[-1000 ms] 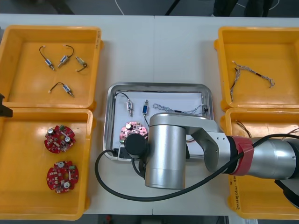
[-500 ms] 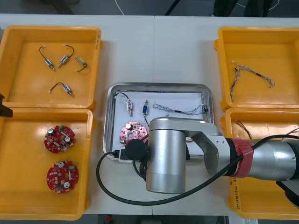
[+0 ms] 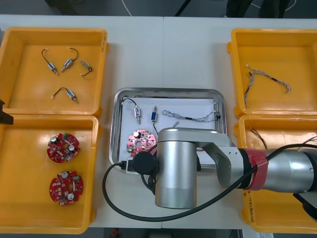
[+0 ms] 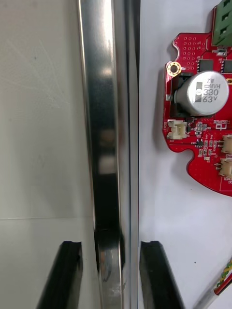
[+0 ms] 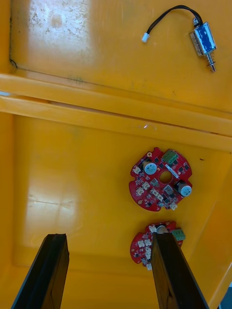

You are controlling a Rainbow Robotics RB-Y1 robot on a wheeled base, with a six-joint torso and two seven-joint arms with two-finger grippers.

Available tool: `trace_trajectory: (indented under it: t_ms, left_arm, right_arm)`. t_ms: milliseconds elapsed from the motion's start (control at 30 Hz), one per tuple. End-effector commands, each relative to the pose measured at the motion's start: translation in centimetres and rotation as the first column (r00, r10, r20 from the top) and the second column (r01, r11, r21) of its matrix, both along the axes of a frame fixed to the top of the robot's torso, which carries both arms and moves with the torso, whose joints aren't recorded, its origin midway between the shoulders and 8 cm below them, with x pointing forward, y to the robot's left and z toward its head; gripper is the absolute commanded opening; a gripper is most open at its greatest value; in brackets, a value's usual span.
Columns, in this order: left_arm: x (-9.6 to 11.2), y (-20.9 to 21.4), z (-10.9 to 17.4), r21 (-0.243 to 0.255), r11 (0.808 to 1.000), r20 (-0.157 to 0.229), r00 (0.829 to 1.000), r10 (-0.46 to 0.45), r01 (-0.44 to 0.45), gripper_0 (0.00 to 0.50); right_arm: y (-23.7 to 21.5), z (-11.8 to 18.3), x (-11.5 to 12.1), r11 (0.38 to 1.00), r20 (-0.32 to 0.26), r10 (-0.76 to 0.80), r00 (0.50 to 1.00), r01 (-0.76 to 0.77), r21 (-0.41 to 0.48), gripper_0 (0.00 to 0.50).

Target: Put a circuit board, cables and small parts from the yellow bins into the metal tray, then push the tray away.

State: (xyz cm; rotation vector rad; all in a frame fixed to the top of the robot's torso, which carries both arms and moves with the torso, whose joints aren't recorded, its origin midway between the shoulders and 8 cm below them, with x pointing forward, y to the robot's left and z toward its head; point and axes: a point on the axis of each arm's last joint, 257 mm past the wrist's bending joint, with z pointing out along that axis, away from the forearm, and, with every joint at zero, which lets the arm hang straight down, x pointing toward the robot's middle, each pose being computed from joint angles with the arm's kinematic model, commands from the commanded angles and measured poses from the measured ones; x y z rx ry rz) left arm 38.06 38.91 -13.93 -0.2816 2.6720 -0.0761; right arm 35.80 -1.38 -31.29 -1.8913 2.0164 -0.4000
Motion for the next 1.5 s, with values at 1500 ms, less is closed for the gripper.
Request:
trace_trajectory:
  t_ms: [1500]
  left_arm:
    - [-0.5,1.4,1.6,0.083,0.995,0.018,0.998,-0.056,0.054,0.500]
  right_arm:
    - [-0.4,9.6,11.7,0.994,0.354,0.080,0.932,-0.048,-0.097,0.000]
